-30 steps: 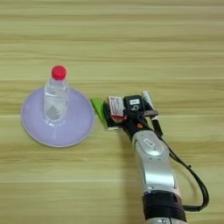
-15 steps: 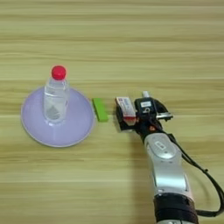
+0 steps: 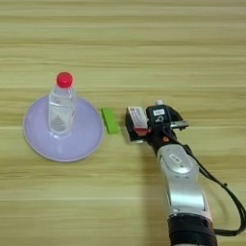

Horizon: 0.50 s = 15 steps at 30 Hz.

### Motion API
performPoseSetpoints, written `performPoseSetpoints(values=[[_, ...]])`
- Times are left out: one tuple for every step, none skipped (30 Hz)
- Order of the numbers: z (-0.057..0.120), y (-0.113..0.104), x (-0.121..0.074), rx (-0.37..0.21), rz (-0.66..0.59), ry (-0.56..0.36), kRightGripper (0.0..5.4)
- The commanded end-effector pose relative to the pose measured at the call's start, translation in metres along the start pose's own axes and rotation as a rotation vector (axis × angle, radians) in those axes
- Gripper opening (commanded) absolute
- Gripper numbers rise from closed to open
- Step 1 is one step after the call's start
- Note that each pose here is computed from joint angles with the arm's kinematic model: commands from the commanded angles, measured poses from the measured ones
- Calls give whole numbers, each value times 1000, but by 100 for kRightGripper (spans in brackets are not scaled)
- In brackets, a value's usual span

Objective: Move the objects on the table

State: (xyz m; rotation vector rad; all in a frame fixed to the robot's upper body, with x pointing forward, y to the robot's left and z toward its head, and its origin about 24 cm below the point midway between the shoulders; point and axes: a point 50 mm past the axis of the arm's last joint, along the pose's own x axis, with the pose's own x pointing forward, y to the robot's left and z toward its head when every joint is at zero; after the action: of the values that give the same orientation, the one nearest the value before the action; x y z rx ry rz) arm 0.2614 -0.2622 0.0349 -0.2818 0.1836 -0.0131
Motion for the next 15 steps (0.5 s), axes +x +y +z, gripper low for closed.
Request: performPoseSetpoints(values=[[27,-1,6,13,18,-104,537],[27,0,6,20,22,-102,537],[26,1,6,25,25,-99,537],[25,2,6,30,28,-96,537],[24,3,6,39,33,-91,537],[24,4,7,48,38,-86,537],[22,5,7,59,43,-80,537],[20,6,8,69,44,-70,537],[18,6,9,74,42,-62,537],[17,5,9,80,40,-56,537],[15,5,10,83,39,-52,537],[15,5,10,84,39,-49,537],[14,5,10,86,38,-48,537],[14,4,10,86,37,-47,537],[14,4,10,86,36,-47,537]])
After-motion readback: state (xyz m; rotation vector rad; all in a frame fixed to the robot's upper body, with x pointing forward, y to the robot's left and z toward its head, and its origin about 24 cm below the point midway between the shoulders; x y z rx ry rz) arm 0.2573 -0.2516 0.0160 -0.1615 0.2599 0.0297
